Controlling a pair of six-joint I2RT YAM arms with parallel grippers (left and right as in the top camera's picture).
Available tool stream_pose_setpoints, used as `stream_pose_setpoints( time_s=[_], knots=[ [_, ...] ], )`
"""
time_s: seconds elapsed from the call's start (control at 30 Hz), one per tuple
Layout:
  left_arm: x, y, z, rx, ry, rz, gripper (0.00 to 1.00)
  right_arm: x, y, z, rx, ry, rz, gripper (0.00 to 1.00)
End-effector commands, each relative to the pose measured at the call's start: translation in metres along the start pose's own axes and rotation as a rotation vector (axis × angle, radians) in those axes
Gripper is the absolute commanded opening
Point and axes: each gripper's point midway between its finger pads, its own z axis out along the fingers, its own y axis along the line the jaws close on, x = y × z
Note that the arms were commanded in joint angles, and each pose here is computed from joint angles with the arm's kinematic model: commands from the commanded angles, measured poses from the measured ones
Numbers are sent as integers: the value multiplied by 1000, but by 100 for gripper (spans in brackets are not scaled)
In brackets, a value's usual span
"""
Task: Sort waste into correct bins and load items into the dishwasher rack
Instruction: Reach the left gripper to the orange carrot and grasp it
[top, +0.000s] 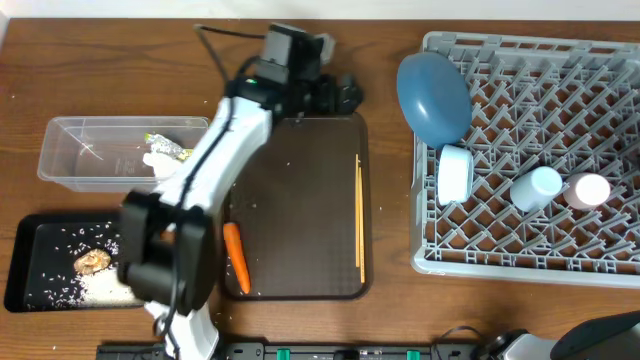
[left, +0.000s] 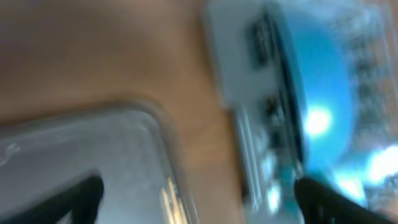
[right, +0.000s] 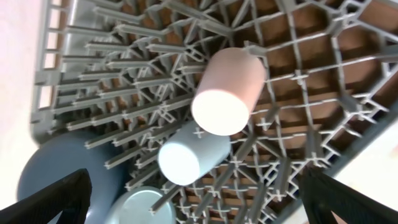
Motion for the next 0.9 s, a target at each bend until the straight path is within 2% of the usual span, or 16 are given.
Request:
stream_pose_setpoints(
  time_s=[0.0,0.13,0.3,0.37,0.47,0.53,0.77,0.87],
  knots=[
    [19,18,-34,-217,41,104,98,14,26,1,-103,51,-94,99],
    [78,47,-64,-457,251,79,98,53,64,8,-195,158,-299,96],
    [141,62,-95,-566,515,-7,95,110,99,24,-175,253,-575,95],
    [156,72,-110,-641,566,-76,95,128,109,28,-162,269,-646,96],
    [165,93,-132,-827,566,-149,95,147,118,32,-149,287,-718,96],
    [174,99,-140,-881,562,-189,95,156,123,32,-157,299,-745,97],
    [224,123,-144,-927,529,-315,95,160,124,32,-158,307,-749,97],
    [244,138,-136,-872,492,-383,93,160,124,32,-159,306,-749,98]
  ],
)
